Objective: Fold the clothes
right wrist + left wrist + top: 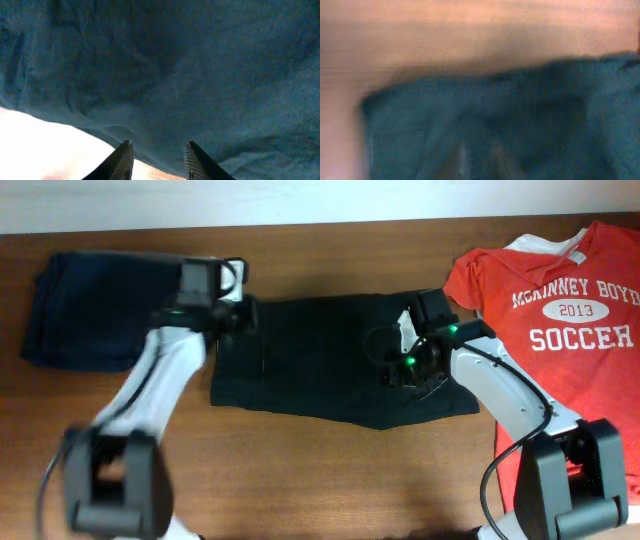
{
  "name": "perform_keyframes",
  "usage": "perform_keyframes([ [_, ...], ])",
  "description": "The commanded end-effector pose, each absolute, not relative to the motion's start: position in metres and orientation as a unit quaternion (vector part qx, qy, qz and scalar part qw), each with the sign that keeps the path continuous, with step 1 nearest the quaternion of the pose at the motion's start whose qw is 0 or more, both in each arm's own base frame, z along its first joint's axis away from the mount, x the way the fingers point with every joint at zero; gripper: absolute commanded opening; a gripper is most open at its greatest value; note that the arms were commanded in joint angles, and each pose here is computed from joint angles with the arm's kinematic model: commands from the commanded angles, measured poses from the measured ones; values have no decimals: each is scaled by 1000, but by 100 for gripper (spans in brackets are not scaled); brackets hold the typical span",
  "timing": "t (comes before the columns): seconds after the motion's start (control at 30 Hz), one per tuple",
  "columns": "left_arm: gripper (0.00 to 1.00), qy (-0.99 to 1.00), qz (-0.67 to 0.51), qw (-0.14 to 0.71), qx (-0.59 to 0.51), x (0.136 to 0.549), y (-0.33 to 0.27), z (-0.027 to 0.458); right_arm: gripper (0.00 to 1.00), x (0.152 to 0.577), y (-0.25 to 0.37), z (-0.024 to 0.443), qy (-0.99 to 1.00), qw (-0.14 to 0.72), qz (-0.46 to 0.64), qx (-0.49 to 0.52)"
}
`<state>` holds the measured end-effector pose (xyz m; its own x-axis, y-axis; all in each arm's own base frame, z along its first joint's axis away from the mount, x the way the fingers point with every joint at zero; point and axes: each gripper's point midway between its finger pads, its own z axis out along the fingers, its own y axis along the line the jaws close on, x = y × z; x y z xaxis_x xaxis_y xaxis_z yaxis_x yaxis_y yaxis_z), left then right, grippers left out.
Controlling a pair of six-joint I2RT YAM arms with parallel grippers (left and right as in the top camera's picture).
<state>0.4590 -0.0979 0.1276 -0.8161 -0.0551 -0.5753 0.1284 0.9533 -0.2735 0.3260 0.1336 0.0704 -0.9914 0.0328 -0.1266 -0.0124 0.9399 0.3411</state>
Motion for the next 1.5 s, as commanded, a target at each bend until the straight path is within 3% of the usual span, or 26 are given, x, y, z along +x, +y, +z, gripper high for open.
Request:
perform_keyframes([
  [0.0, 39, 960, -101, 260, -15, 417, -60, 151, 39, 327, 132, 69, 984, 67, 167, 4],
  [0.03, 56, 973, -80, 213, -25, 397, -51, 135, 45, 327, 132, 69, 984, 66, 167, 4],
  [0.07, 64, 980, -59, 189, -32, 388, -43, 125, 49, 327, 132, 70, 984, 67, 167, 4],
  [0.1, 64, 983, -37, 174, -36, 383, -35, 113, 52, 327, 132, 69, 984, 66, 167, 4],
  [0.13, 64, 986, -20, 162, -39, 381, -30, 100, 64, 326, 132, 69, 984, 64, 167, 5],
  [0.17, 64, 988, -9, 148, -40, 380, -26, 84, 65, 324, 132, 69, 984, 59, 165, 5],
  [0.37, 64, 985, -6, 172, -25, 419, -28, 38, 68, 319, 132, 68, 985, 50, 163, 5],
  [0.7, 64, 996, 3, 88, -19, 401, -26, -31, 68, 318, 131, 68, 986, 49, 162, 5],
  [0.73, 59, 996, 4, 82, -19, 400, -26, -36, 68, 318, 131, 68, 986, 49, 162, 5],
  [0.77, 37, 997, 4, 77, -20, 398, -25, -38, 68, 318, 131, 68, 986, 48, 162, 5],
  [0.83, 25, 997, 4, 77, -20, 398, -25, -38, 68, 318, 131, 68, 985, 49, 163, 5],
  [0.93, 17, 997, 4, 77, -20, 398, -25, -38, 68, 318, 131, 68, 985, 48, 163, 5],
  [1.0, 2, 997, 4, 78, -20, 398, -25, -38, 68, 318, 131, 68, 985, 49, 163, 5],
  [1.17, 1, 996, 3, 90, -20, 420, -27, 0, 66, 328, 138, 79, 982, 64, 179, 1],
  [1.2, 0, 995, 2, 99, -20, 428, -28, 18, 62, 332, 143, 86, 979, 70, 194, -2],
  [1.23, 0, 994, 1, 107, -20, 433, -28, 35, 45, 334, 150, 92, 974, 71, 214, -6],
  [1.27, 0, 993, 0, 115, -20, 437, -28, 59, 4, 337, 159, 98, 968, 76, 239, -6],
  [1.37, 1, 987, -36, 159, -14, 444, -41, 121, 4, 344, 169, 99, 963, 79, 257, 36],
  [1.47, 1, 977, -82, 196, -3, 441, -57, 160, 4, 346, 205, 99, 954, 112, 277, -8],
])
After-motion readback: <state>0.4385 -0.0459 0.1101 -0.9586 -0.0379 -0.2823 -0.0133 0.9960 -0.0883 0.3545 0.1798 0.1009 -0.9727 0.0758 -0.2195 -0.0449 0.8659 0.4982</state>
